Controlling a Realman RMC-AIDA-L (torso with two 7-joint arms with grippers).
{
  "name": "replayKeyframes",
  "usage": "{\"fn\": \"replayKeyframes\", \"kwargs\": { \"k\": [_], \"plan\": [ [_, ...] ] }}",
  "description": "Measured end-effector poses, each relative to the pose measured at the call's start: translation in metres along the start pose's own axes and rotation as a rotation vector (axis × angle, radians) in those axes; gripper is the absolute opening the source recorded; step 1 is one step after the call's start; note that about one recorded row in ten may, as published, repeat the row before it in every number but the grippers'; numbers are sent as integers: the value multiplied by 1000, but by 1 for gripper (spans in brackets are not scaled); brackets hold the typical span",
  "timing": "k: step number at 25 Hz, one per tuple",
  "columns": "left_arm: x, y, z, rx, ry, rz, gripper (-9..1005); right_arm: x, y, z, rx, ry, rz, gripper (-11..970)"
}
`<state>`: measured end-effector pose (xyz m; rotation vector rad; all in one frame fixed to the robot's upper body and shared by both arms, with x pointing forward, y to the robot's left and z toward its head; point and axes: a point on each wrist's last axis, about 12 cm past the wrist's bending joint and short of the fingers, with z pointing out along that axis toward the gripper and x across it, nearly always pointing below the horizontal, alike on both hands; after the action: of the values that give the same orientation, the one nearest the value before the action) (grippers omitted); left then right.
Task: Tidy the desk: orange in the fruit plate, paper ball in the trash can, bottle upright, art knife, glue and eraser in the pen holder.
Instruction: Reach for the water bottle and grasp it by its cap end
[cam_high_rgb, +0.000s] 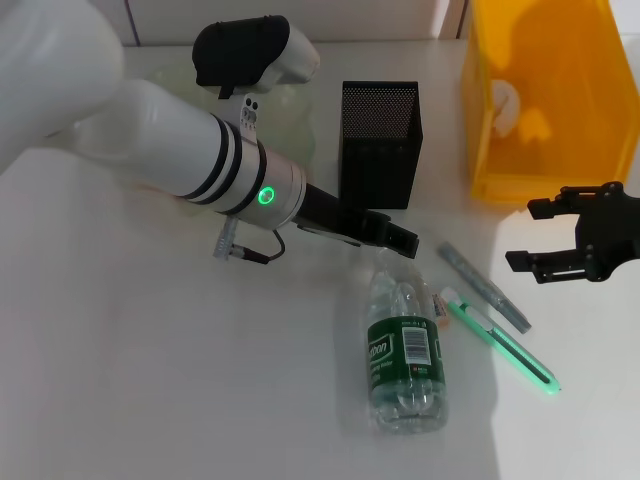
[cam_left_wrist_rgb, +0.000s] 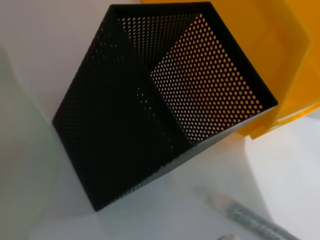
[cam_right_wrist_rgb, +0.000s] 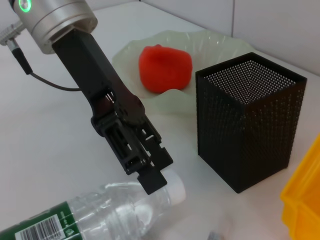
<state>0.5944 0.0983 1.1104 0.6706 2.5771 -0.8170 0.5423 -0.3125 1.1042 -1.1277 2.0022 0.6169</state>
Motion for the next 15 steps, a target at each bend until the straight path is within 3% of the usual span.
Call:
{"fn": "replayKeyframes", "kwargs": {
  "k": [5,6,15],
  "plan": [
    [3,5,2,35,-4,-26,781,-2,1,3,-13,3,-7,787],
    [4,5,1,98,-22,-36,780,-2,1,3,-14,4,-7,787],
    [3,5,1,112,-28,-33,770,-3,1,5,-21,7,-10,787]
  ]
}}
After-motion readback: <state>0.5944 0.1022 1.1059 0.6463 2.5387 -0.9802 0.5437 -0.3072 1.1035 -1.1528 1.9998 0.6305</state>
